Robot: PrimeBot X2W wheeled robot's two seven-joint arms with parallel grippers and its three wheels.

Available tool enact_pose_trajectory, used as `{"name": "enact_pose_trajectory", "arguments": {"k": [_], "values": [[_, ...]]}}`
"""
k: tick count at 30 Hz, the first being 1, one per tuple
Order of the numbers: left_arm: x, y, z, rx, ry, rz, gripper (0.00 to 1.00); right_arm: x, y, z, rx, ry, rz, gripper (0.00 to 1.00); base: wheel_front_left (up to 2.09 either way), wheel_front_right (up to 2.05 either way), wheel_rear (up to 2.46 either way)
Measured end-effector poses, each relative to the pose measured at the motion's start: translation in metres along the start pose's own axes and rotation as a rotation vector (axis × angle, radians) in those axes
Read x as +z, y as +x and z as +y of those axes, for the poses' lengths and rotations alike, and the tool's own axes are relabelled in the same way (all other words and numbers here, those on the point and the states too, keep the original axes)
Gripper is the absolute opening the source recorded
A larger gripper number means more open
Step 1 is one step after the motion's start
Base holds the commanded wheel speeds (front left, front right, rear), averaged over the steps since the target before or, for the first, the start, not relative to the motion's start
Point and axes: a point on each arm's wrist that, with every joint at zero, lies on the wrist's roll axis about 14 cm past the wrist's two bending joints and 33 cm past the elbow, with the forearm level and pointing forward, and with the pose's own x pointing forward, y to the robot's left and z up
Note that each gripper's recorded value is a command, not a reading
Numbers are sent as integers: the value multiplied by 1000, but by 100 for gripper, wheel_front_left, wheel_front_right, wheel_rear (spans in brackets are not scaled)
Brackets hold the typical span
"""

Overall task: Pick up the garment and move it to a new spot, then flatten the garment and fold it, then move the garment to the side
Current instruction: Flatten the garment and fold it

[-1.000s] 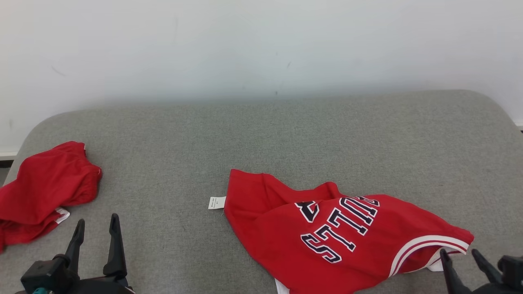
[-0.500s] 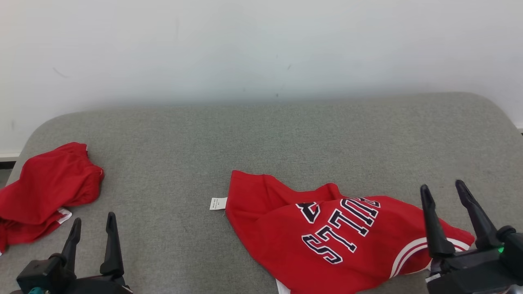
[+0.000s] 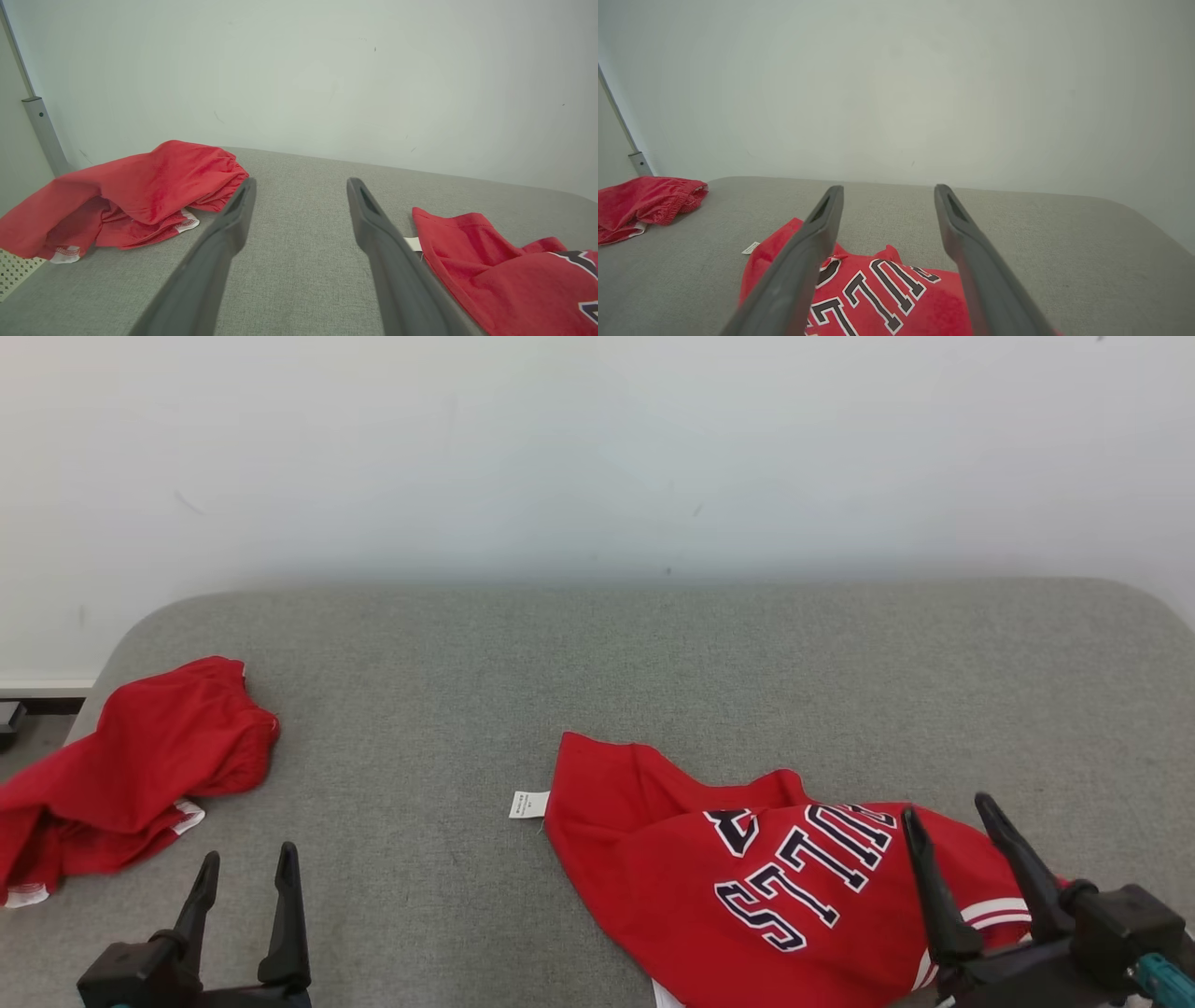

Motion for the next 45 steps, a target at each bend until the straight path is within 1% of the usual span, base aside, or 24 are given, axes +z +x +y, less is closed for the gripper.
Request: {"name": "enact_pose_trajectory", "arguments": {"k": [6,12,26,28,31,35,40,45], "values": [[1,-2,-1,-5,6,-3,100,-13,-9,-12,-42,1,44,100,0,0,0],[-1,-2,-4,-17,11,8,100,-15,-12,-20,-67,-1,50,100,0,0,0],[-4,-3,-2,-11,19,17,100,-17,-10,-16,-57,7,56,100,0,0,0],[-4,-3,-2,-12,18,16,100,-19,-9,-10,-38,11,65,100,0,0,0],[-3,-3,-2,-10,16,15,100,-31,-6,15,35,21,121,100,0,0,0],[-4,-4,1,2,7,16,100,-58,-8,66,214,7,241,100,0,0,0],[-9,-8,7,27,-3,27,100,-92,-27,117,433,-45,383,100,0,0,0],[-14,-8,9,37,-12,39,100,-119,-55,147,623,-127,497,100,0,0,0]]}}
